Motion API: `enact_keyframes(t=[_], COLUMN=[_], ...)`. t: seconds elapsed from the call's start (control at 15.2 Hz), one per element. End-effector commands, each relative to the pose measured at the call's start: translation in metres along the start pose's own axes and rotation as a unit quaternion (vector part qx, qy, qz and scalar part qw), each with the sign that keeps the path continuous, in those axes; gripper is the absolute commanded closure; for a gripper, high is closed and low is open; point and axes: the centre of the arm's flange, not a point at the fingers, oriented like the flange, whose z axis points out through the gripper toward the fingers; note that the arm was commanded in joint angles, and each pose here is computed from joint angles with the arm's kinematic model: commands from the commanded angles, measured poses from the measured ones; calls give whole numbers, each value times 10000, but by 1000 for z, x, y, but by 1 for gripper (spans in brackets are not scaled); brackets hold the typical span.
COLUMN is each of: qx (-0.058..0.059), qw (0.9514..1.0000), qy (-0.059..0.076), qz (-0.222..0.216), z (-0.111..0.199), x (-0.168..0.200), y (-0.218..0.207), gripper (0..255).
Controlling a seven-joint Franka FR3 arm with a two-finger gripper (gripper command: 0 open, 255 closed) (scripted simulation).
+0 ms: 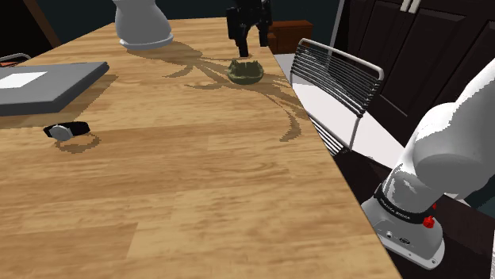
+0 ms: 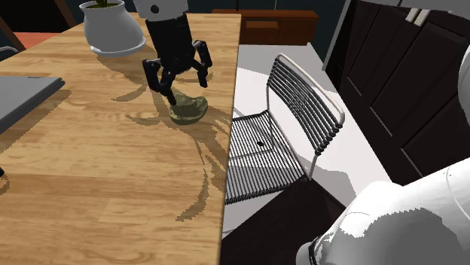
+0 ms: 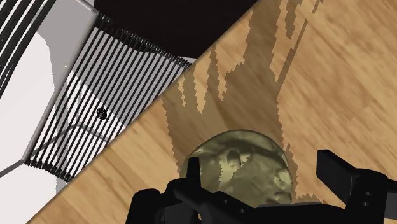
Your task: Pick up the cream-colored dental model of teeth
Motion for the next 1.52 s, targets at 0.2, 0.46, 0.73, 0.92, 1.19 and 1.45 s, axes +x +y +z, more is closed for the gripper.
enact_keyframes(t=[0.2, 0.46, 0.73, 0.92, 1.19, 1.45], qx=[-99, -99, -99, -99, -99, -99], qw=[9996, 9996, 9996, 9996, 9996, 9996], qy=[61, 61, 61, 61, 61, 61], qz=[-263, -263, -263, -263, -263, -263], z=[-7, 13, 22, 21, 21, 11], x=[30, 33, 34, 34, 35, 32], y=[-25, -25, -25, -25, -25, -25], gripper=[0, 0, 255, 255, 255, 255])
